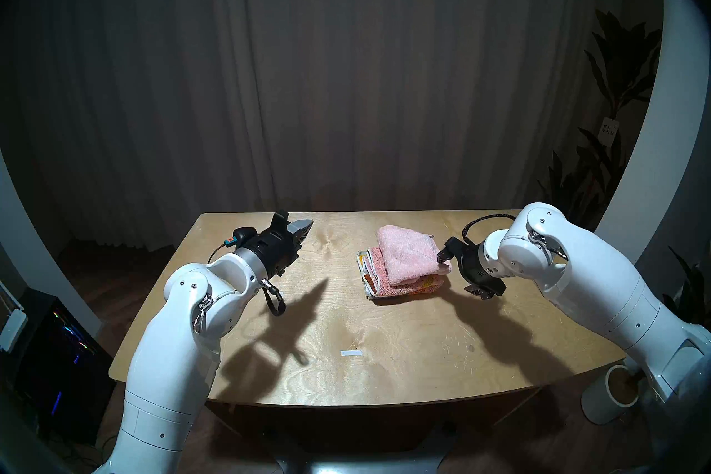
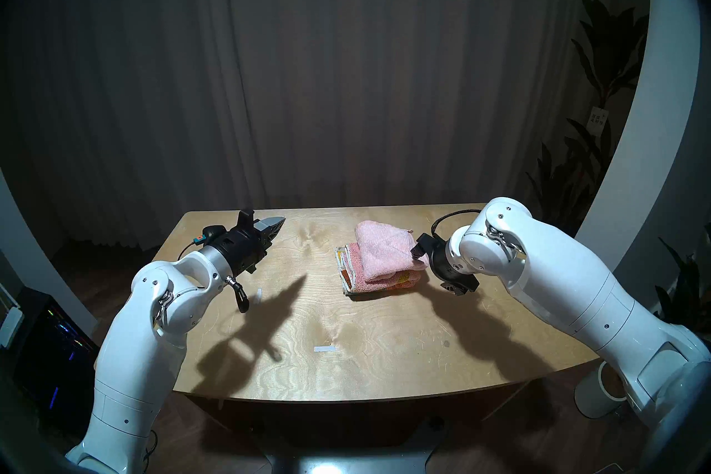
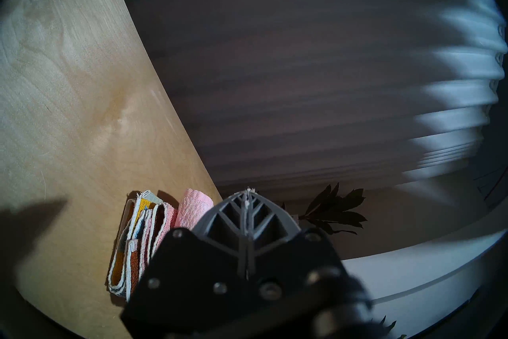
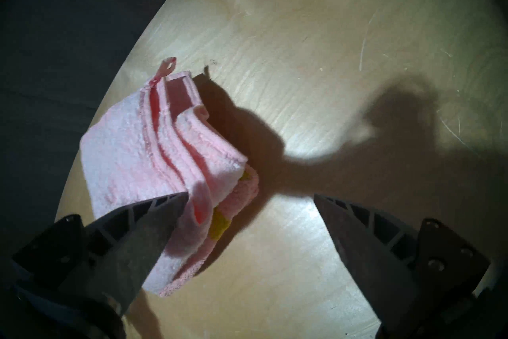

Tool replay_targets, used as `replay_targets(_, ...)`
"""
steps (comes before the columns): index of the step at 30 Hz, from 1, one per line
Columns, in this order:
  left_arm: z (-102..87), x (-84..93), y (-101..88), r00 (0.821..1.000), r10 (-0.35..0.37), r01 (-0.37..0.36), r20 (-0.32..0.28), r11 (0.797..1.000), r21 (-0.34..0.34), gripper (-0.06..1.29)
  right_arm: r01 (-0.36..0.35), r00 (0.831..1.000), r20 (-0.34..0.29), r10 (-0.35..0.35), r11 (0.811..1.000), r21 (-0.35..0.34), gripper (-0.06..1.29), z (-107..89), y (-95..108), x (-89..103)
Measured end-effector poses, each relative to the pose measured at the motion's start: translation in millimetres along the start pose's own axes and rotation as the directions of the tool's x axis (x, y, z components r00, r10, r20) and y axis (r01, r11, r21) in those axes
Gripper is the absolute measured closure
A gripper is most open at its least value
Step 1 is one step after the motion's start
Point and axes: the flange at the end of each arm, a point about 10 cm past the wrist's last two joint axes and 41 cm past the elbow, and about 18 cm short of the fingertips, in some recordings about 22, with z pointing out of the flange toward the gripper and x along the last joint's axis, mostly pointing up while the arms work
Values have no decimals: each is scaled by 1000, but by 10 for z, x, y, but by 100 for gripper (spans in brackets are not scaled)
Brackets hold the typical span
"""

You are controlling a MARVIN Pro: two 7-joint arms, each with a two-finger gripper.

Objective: Fold each towel twice and stack them on table

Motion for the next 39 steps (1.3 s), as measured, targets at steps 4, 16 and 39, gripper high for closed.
replay_targets(4, -28, 11, -18, 1000, 2, -2, 0, 1000, 4, 126, -7, 1000, -3, 7, 1000, 6, 5, -15, 11, -24)
replay_targets(16, -122, 121, 32, 998, 53, -53, -23, 999, -2, 126, -48, 998, -42, 53, 993, 108, 5, -448, -108, 63)
replay_targets(39, -483, 661, -67, 782, 592, -540, -196, 800, 263, -2, 173, 880, -473, -43, 957, 234, 5, -771, -245, 415)
